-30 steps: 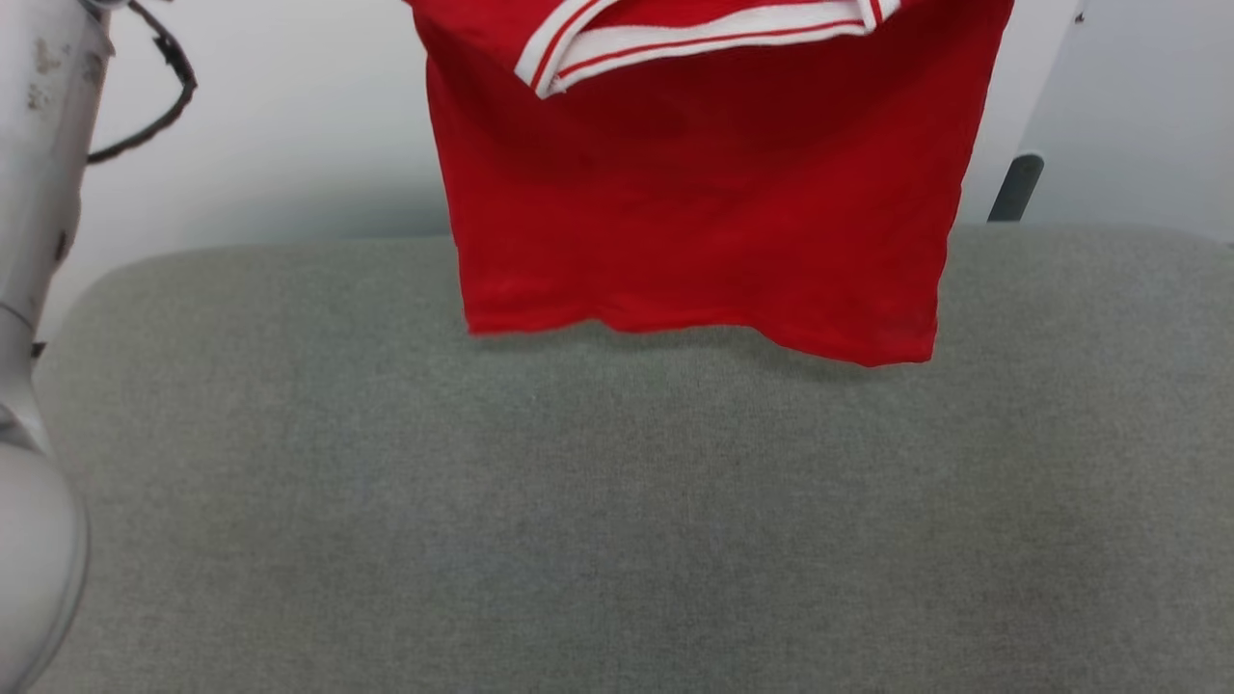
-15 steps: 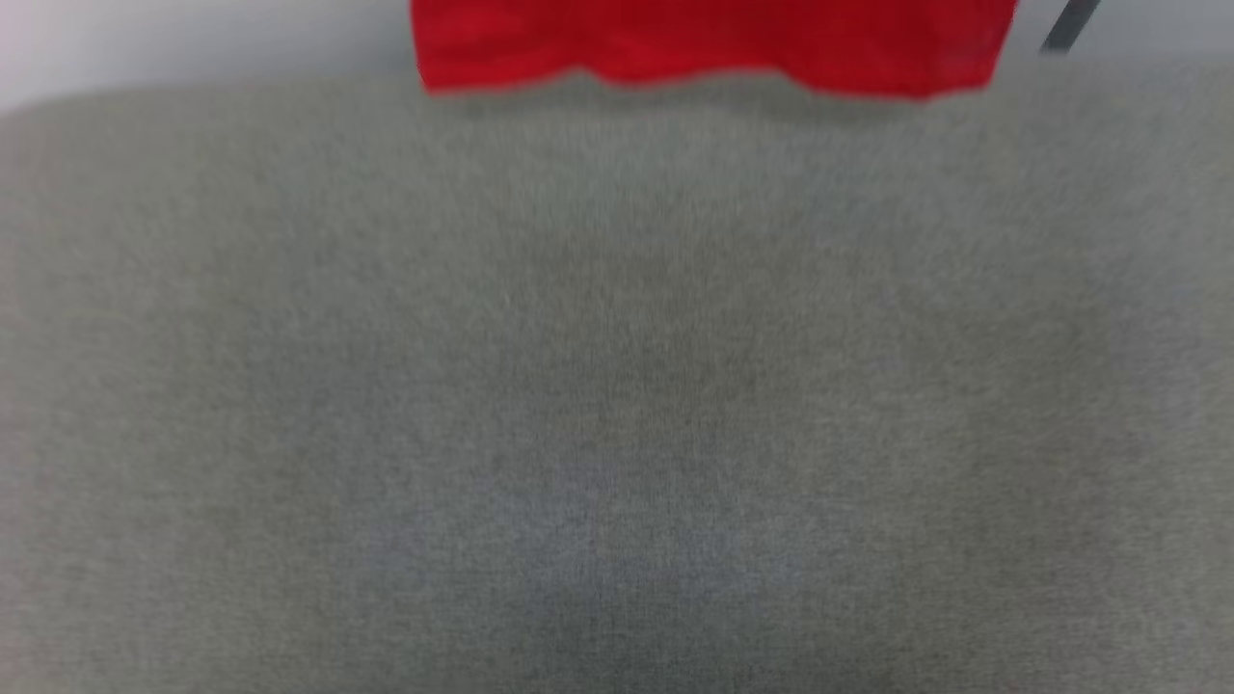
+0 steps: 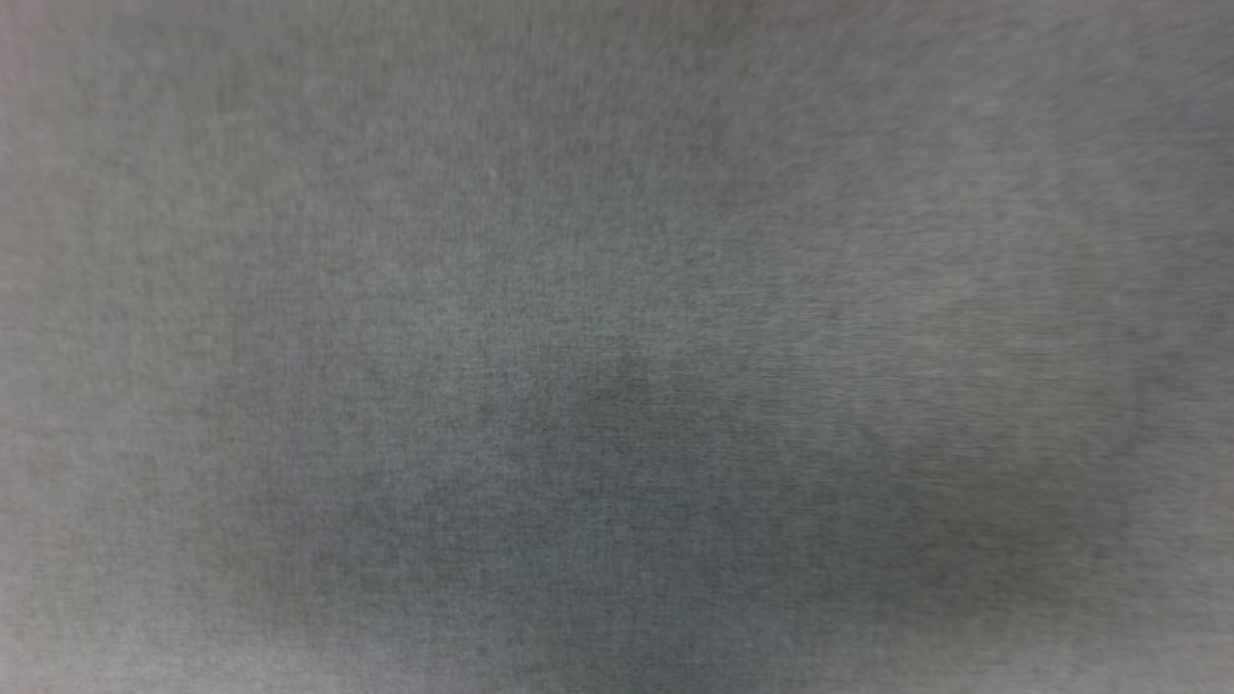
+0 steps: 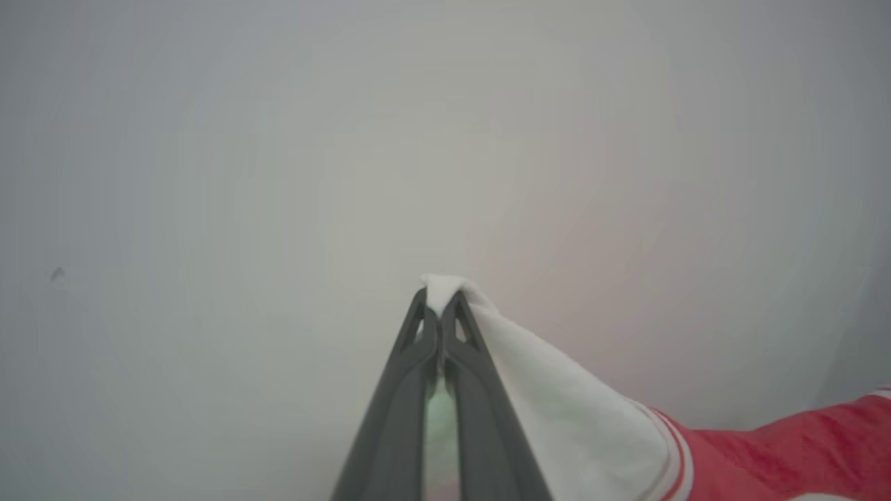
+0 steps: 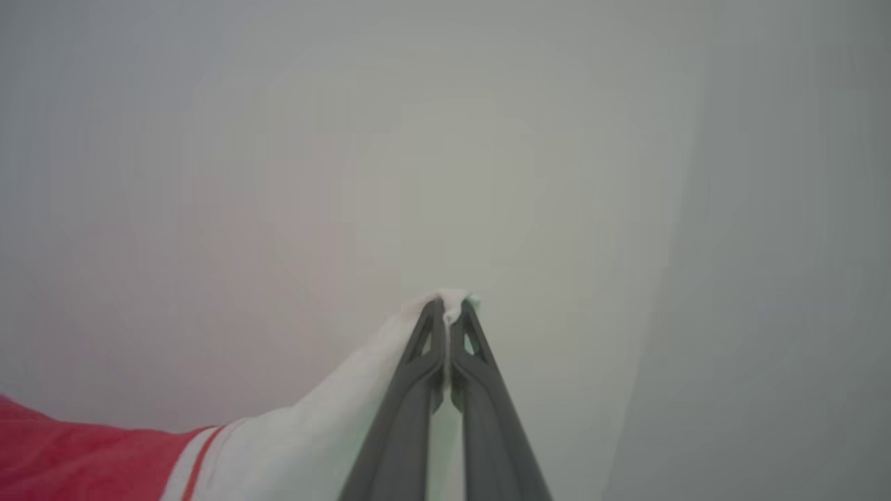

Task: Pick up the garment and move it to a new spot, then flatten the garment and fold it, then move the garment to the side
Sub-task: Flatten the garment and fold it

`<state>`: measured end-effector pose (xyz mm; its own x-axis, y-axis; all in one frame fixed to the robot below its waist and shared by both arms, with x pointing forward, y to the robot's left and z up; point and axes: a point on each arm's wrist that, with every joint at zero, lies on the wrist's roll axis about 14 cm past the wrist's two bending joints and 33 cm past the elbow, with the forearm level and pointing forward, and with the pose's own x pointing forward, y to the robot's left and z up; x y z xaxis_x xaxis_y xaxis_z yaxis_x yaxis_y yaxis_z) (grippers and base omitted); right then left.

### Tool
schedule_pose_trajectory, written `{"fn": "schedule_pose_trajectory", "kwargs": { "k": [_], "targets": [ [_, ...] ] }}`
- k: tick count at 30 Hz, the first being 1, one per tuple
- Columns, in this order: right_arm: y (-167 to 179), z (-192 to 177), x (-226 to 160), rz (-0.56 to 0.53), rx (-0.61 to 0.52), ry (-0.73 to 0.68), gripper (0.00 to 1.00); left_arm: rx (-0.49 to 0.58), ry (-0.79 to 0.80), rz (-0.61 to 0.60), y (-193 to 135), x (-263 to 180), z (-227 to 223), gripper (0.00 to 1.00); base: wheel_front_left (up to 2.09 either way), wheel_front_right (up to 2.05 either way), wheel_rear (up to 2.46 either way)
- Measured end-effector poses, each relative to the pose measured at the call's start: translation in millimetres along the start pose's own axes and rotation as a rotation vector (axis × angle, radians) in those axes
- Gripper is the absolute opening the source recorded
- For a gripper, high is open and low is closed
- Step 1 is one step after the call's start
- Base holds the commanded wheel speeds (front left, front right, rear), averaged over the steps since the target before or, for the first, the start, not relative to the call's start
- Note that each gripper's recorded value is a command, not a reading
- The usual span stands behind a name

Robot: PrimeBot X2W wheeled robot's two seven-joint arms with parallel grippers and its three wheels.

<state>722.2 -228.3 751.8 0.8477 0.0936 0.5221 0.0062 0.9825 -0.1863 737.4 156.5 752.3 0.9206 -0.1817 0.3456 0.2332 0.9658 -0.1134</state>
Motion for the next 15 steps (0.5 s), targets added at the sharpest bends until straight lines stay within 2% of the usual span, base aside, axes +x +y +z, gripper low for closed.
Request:
{"fn": "schedule_pose_trajectory", "kwargs": {
  "k": [8, 10, 15],
  "targets": [
    [72.4, -136.6, -29.6, 0.085, 0.082, 0.212, 0.00, -0.024, 0.193, 0.085, 46.4, -23.7, -128.1, 0.00, 0.00, 0.00, 0.00],
    [88.9, -156.7, -37.6, 0.107, 0.109, 0.254, 0.00, -0.012, 0.233, 0.106, 56.8, -33.8, -145.1, 0.00, 0.00, 0.00, 0.00],
    [115.8, -175.4, -50.4, 0.156, 0.148, 0.316, 0.00, -0.033, 0.356, 0.160, 75.0, -59.4, -173.1, 0.00, 0.00, 0.00, 0.00]
  ]
}}
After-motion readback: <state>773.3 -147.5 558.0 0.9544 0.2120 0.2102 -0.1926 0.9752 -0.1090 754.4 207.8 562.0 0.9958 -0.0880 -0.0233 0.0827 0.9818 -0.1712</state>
